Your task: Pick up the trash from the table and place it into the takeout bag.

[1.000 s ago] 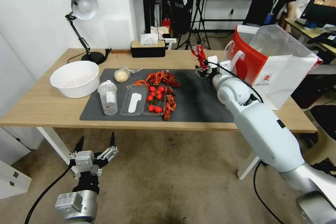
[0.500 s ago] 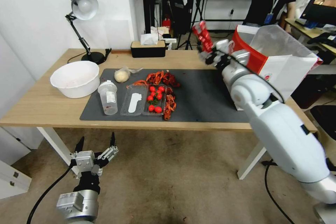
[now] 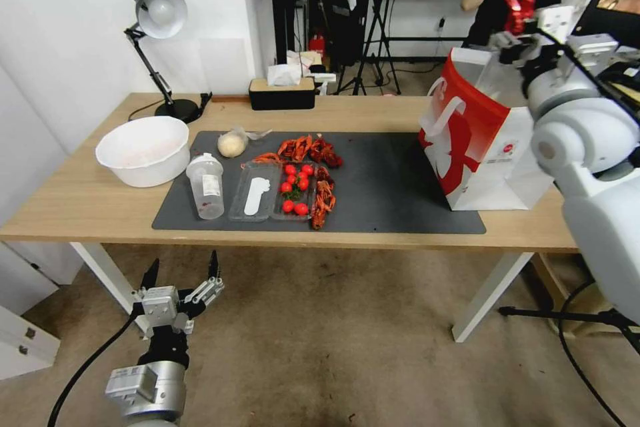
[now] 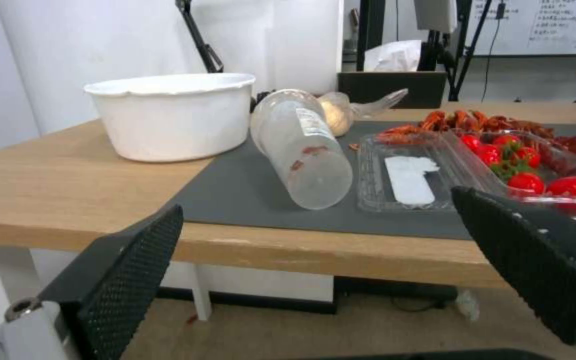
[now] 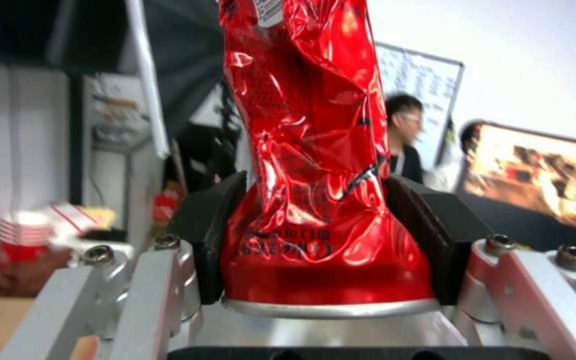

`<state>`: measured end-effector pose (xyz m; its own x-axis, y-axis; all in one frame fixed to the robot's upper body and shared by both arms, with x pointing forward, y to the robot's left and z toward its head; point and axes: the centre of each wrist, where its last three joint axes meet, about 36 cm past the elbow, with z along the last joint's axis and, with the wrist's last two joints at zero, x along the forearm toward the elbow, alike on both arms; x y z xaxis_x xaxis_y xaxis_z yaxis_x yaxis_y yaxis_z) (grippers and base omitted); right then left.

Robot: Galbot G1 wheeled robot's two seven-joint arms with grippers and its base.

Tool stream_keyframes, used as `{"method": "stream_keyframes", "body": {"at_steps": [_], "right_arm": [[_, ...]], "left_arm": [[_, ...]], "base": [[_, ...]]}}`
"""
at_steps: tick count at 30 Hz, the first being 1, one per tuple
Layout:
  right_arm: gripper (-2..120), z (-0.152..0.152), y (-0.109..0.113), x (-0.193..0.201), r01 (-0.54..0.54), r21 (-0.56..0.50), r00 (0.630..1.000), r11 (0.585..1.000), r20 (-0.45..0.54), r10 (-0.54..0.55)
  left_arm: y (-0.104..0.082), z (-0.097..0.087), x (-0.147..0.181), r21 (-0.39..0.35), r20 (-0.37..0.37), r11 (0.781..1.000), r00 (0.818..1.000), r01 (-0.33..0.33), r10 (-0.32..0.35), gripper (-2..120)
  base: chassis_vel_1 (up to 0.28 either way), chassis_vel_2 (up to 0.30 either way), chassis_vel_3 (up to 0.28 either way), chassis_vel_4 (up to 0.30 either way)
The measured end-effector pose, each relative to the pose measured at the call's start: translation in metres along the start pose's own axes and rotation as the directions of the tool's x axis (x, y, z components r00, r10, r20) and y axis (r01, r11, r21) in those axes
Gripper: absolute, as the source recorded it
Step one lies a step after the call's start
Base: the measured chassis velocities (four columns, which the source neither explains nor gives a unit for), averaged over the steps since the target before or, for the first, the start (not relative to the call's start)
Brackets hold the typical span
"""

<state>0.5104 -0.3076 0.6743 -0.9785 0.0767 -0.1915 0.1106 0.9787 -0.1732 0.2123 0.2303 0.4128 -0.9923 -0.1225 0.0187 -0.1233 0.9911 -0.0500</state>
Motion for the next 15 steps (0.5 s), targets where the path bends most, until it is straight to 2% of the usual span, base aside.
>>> {"method": "stream_keyframes", "body": {"at_steps": [1,2,5,6,9,11,12,14,15], "right_arm": [[52,0.001,-0.005,-0.002,-0.021,0.006,1.0,1.0,-0.01,0.021],[57,0.002,-0.011,-0.005,-0.045,0.012,0.999,0.999,-0.025,0.045],[60,0.004,-0.014,-0.006,-0.06,0.018,0.997,0.998,-0.038,0.061],[70,0.006,-0.017,-0.007,-0.075,0.026,0.995,0.997,-0.056,0.076],[76,0.008,-0.018,-0.007,-0.082,0.031,0.994,0.996,-0.074,0.084],[87,0.01,-0.019,-0.007,-0.084,0.033,0.993,0.996,-0.084,0.086],[87,0.01,-0.019,-0.007,-0.084,0.033,0.993,0.996,-0.084,0.086],[98,0.015,-0.019,-0.008,-0.088,0.034,0.991,0.996,-0.099,0.091],[100,0.017,-0.019,-0.008,-0.093,0.032,0.99,0.995,-0.105,0.096]], "left_arm": [[0.0,0.0,0.0,0.001,0.0,1.0,1.0,0.0,0.0,100],[-0.001,0.0,0.0,0.003,0.0,1.0,1.0,0.0,0.0,100],[-0.001,0.0,0.0,0.004,0.0,1.0,1.0,-0.001,0.001,100],[-0.002,0.0,0.0,0.006,-0.001,1.0,1.0,-0.001,0.001,100],[-0.002,0.001,0.0,0.007,-0.001,1.0,1.0,-0.001,0.001,100],[-0.002,0.001,0.0,0.007,-0.001,1.0,1.0,-0.001,0.001,100],[-0.002,0.001,0.0,0.007,-0.001,1.0,1.0,-0.001,0.001,100],[-0.002,0.001,0.001,0.007,-0.003,1.0,1.0,-0.001,0.001,100],[-0.002,0.001,0.001,0.007,-0.003,1.0,1.0,0.0,0.0,100]], "base": [[0.0,0.0,0.0,0.0],[0.0,0.0,0.0,0.0],[0.0,0.0,0.0,0.0],[0.0,0.0,0.0,0.0],[0.0,0.0,0.0,0.0],[0.0,0.0,0.0,0.0],[0.0,0.0,0.0,0.0],[0.0,0.0,0.0,0.0],[0.0,0.0,0.0,0.0]]}}
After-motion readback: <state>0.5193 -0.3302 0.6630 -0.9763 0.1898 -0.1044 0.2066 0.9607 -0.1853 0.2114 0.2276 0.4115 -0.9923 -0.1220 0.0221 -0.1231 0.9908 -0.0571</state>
